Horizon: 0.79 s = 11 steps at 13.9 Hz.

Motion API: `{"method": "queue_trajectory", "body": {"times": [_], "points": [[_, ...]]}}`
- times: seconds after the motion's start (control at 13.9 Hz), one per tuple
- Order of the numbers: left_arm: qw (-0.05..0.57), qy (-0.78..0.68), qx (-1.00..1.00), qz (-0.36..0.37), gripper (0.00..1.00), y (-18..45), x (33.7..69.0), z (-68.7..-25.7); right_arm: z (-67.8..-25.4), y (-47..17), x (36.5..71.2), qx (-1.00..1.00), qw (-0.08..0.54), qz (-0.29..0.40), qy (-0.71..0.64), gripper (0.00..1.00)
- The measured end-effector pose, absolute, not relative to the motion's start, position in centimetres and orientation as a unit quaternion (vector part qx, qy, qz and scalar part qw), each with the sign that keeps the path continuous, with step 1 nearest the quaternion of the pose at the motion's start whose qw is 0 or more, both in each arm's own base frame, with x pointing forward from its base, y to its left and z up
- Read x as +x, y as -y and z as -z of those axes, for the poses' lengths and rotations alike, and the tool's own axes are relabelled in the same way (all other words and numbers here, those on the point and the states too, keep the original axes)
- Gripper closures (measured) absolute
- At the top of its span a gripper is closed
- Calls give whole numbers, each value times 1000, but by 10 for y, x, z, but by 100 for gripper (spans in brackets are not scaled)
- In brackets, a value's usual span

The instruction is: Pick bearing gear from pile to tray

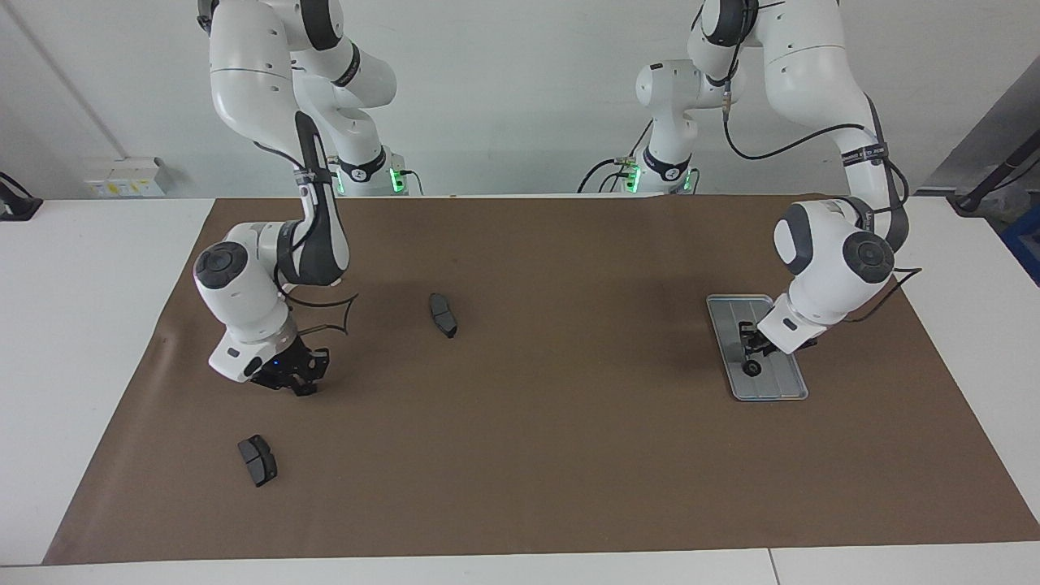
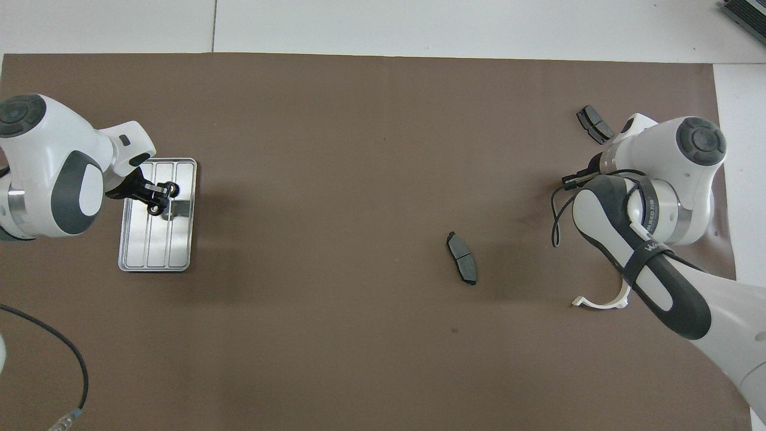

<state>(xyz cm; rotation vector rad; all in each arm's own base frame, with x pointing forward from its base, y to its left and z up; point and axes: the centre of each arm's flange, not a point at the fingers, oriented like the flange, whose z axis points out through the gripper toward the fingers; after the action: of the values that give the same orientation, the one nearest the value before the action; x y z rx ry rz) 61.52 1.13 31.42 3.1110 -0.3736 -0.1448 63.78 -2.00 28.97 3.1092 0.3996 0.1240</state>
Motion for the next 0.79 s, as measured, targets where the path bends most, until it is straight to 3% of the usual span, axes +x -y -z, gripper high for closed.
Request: {"method": "queue_trajectory", "body": {"times": [0.36,0.57,0.79], "points": [[11,127,991,33,68,-23,596,-305,-292,16,638,994,0,-35,-106,76],[22,119,992,30,64,-26,595,-305,-315,-1,640,998,-7,-41,-48,76],[28,114,993,24,30,-25,597,-307,-344,-52,636,999,-15,-43,15,76]]}}
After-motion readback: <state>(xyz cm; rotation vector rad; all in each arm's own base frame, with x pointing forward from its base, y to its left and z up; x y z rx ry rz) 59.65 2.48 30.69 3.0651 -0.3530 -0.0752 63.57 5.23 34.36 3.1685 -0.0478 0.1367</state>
